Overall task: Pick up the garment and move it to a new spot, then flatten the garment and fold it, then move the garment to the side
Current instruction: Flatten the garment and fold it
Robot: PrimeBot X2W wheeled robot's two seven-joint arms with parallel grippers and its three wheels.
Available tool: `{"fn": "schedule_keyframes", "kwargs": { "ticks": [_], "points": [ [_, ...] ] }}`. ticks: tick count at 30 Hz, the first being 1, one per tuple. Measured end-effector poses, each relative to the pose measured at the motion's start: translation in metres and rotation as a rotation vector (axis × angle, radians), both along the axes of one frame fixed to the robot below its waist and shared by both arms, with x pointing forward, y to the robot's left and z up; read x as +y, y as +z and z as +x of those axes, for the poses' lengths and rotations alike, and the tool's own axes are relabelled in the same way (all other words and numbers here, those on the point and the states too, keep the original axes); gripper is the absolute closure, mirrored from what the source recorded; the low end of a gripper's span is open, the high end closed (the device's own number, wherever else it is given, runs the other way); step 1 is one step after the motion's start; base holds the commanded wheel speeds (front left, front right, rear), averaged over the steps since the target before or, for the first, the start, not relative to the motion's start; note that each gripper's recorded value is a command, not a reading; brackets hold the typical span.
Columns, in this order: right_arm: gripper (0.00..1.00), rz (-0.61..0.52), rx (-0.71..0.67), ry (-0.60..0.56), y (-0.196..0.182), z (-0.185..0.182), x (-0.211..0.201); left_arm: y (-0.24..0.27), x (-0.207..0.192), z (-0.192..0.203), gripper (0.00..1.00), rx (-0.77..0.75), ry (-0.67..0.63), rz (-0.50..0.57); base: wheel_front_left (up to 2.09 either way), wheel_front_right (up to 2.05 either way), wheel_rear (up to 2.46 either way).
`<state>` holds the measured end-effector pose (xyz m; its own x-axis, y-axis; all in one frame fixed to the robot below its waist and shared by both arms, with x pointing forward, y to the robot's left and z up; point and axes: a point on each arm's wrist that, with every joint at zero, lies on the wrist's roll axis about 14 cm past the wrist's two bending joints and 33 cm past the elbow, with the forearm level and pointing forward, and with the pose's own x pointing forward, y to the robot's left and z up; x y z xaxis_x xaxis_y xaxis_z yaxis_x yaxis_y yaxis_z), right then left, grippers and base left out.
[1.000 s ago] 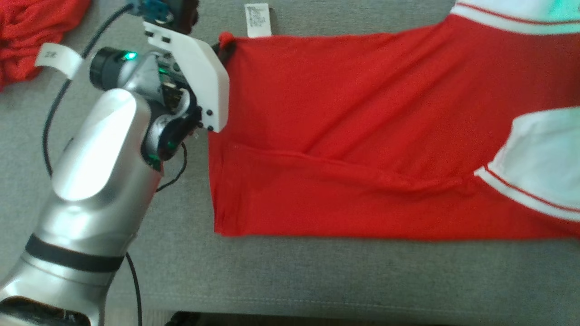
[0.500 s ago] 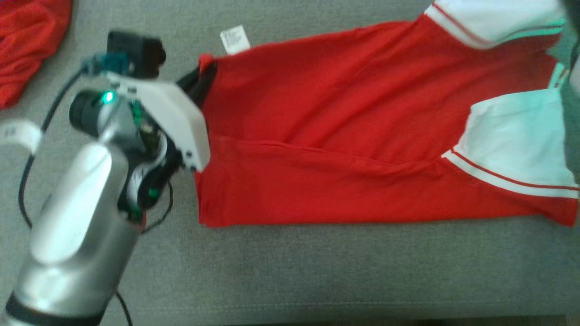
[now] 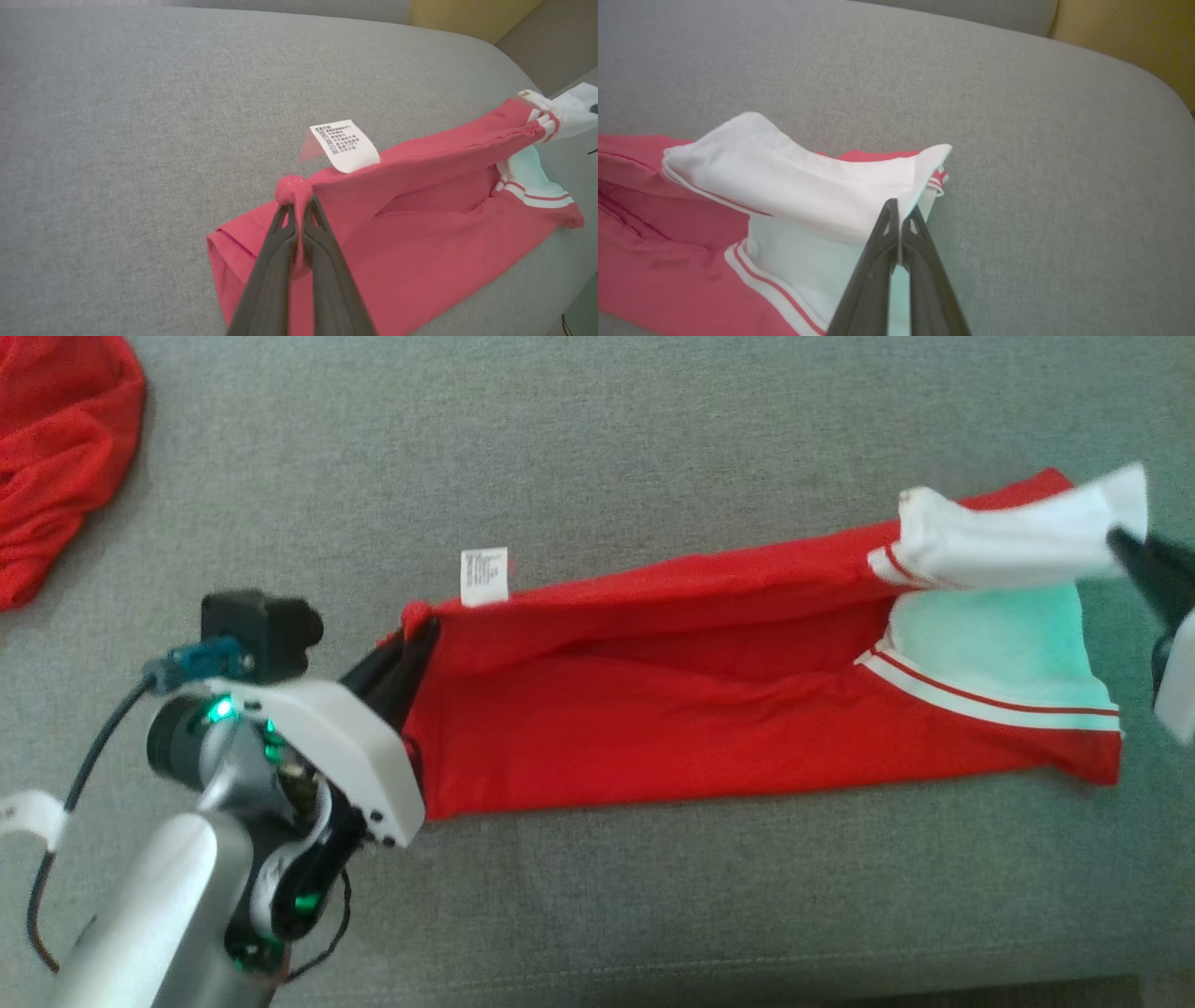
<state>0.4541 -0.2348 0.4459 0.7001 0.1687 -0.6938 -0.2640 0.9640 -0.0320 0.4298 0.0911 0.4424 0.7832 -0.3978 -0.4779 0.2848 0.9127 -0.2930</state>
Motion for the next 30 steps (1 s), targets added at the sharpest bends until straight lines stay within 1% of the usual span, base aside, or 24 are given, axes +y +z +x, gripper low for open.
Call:
{"fn": "schedule_keyframes", "kwargs": {
  "ticks": [3, 4, 5, 6, 7, 9, 11, 13, 14, 16, 18, 22, 24, 27, 30],
  "points": [
    [1.00, -0.021, 0.061, -0.004, -0.013, -0.023, -0.004, -0.008, 0.002, -0.012, 1.00, 0.037, 0.009, 0.002, 0.00, 0.00, 0.00],
    [0.81, -0.029, 0.077, 0.002, -0.016, -0.028, -0.003, -0.012, 0.002, -0.015, 1.00, 0.049, 0.012, 0.006, 0.00, 0.00, 0.00],
    [0.81, -0.029, 0.077, 0.002, -0.016, -0.028, -0.003, -0.012, 0.002, -0.015, 1.00, 0.049, 0.012, 0.006, 0.00, 0.00, 0.00],
    [0.00, -0.044, 0.105, 0.021, -0.022, -0.039, 0.000, -0.019, 0.004, -0.022, 0.64, 0.075, 0.018, 0.016, 0.00, 0.00, 0.00],
    [0.00, -0.053, 0.115, 0.030, -0.023, -0.043, 0.002, -0.023, 0.006, -0.026, 0.00, 0.090, 0.017, 0.027, 0.00, 0.00, 0.00],
    [0.00, -0.057, 0.125, 0.029, -0.024, -0.046, 0.001, -0.029, 0.008, -0.031, 0.00, 0.105, 0.015, 0.044, 0.00, 0.00, 0.00],
    [0.00, -0.069, 0.139, 0.022, -0.022, -0.051, -0.003, -0.038, 0.016, -0.041, 0.00, 0.128, 0.019, 0.089, 0.00, 0.00, 0.00],
    [0.00, -0.076, 0.122, 0.002, -0.014, -0.051, -0.010, -0.039, 0.023, -0.048, 0.00, 0.122, 0.052, 0.103, 0.00, 0.00, 0.00],
    [0.00, -0.079, 0.109, -0.013, -0.008, -0.049, -0.014, -0.036, 0.027, -0.048, 0.00, 0.095, 0.084, 0.107, 0.00, 0.00, 0.00],
    [0.00, -0.072, 0.073, -0.062, 0.005, -0.045, -0.026, -0.020, 0.038, -0.041, 0.00, -0.008, 0.167, 0.103, 0.00, 0.00, 0.00],
    [0.00, -0.037, 0.052, -0.116, 0.009, -0.041, -0.031, -0.004, 0.044, -0.034, 0.00, -0.113, 0.231, 0.090, 0.00, 0.00, 0.00],
    [0.00, 0.002, 0.148, -0.149, -0.019, -0.047, -0.020, 0.021, 0.039, -0.025, 0.00, -0.294, 0.306, 0.037, 0.00, 0.00, 0.00],
    [0.00, 0.027, 0.204, -0.172, -0.036, -0.048, -0.015, 0.022, 0.037, -0.024, 0.00, -0.348, 0.324, 0.045, 0.00, 0.00, 0.00],
    [0.00, 0.022, 0.259, -0.196, -0.053, -0.042, -0.012, 0.016, 0.034, -0.028, 0.00, -0.377, 0.348, 0.039, 0.00, 0.00, 0.00],
    [0.00, 0.020, 0.291, -0.215, -0.065, -0.031, -0.010, 0.005, 0.035, -0.032, 0.00, -0.374, 0.360, 0.051, 0.00, 0.00, 0.00]
  ]
}}
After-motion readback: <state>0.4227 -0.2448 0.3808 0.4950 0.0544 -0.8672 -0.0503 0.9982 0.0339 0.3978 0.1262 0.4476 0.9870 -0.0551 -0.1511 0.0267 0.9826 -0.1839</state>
